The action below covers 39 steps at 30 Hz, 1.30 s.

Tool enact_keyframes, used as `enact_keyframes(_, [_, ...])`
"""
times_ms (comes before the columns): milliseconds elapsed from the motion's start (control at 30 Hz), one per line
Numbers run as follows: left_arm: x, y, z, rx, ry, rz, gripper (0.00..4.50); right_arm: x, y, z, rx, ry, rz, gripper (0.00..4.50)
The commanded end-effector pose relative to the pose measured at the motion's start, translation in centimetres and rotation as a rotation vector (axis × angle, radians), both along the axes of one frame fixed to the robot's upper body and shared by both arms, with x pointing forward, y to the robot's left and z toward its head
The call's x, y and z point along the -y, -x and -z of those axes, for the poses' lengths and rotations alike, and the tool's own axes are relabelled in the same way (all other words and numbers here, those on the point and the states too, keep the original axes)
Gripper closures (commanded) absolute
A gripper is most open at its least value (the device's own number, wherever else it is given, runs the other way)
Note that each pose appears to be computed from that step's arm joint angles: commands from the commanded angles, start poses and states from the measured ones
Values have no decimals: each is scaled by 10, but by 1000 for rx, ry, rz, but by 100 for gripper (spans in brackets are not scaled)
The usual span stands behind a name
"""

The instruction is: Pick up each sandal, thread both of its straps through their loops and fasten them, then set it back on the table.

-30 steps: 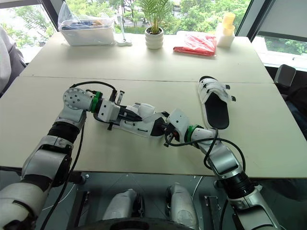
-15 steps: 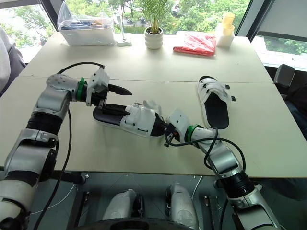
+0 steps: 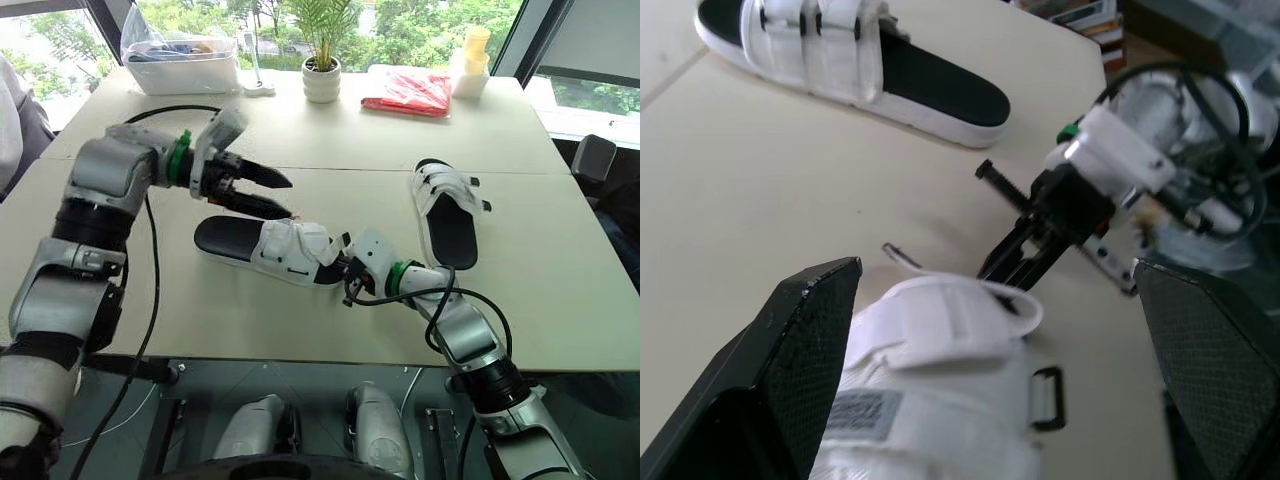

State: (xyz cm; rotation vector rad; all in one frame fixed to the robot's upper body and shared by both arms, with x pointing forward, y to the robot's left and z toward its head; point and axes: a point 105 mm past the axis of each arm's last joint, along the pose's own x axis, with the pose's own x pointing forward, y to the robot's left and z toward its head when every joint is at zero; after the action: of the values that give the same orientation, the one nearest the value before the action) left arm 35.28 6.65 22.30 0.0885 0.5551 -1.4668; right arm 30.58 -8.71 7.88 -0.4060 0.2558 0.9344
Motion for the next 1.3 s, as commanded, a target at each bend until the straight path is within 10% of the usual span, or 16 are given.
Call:
enact_keyframes(33, [26,-7,5,-145,-71,-103,4,13,10,45,-158,90,47,450])
enact_keyframes(167, [62,-9,9,-303,-116,-168,4,9,10,46,-157,83,45,450])
enact_keyframes(700, [73,-29,91,-107,-493,-261,4,11,17,48,-157,65,94,450])
enact_keyframes(1067, [83,-26,79,-152,-294,-177,443,11,19,49,-161,64,107,450])
enact_keyframes(1300, [69,-24,21,-45,15,40,443,10,18,50,-163,68,95,450])
